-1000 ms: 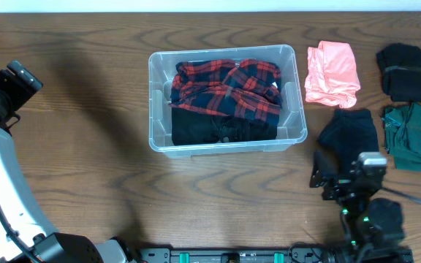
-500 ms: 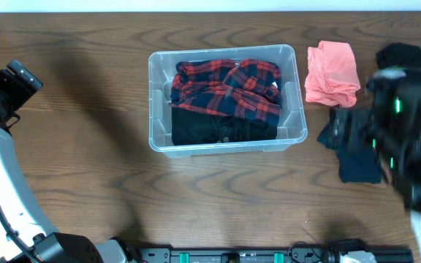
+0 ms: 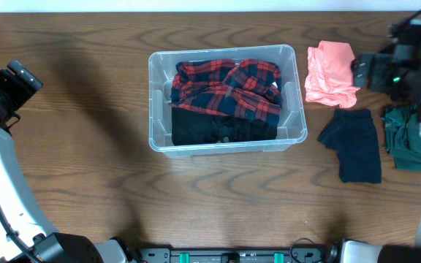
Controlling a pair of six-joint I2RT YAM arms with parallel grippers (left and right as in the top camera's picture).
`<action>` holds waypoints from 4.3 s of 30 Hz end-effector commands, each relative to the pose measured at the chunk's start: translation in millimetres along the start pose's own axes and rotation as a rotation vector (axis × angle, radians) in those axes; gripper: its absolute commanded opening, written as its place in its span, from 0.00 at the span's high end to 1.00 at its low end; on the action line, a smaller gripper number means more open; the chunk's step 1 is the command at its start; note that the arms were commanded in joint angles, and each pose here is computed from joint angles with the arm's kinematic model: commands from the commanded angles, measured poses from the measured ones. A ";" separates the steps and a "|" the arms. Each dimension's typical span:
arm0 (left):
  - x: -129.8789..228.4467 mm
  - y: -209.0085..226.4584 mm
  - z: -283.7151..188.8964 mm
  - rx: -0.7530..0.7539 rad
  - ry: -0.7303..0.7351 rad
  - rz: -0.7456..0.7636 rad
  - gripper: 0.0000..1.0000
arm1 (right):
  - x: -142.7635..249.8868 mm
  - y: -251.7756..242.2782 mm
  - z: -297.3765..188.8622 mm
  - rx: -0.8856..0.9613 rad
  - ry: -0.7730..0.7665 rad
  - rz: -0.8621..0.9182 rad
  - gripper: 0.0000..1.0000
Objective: Pack container
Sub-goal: 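Reach the right gripper to the pink shirt and grasp it, then lift the pink shirt with the right gripper and carry it over the bin, then lower the pink shirt into the bin's left side and release it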
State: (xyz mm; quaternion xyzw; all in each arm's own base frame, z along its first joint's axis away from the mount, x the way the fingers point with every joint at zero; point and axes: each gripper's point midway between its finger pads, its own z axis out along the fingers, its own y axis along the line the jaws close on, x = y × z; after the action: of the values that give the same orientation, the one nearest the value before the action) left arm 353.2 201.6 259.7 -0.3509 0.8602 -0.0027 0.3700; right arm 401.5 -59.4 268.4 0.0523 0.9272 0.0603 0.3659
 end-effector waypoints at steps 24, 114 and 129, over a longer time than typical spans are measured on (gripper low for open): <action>-0.2 -0.3 2.0 0.007 0.003 0.007 0.02 | 50.2 -71.6 207.2 -0.398 0.064 0.060 0.01; -0.2 -0.2 2.0 0.007 0.003 0.007 0.02 | -61.7 299.0 -5.9 -0.624 -0.294 0.097 0.99; -0.2 -0.3 2.0 0.007 0.003 0.007 0.02 | 4.4 402.9 91.7 -0.719 -0.089 0.414 0.99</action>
State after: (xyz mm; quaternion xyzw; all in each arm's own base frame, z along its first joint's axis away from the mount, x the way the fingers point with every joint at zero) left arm 353.4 201.7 259.6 -0.3509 0.8601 -0.0027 0.3702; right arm 480.3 338.1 260.9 0.0636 0.8090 0.4262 0.3999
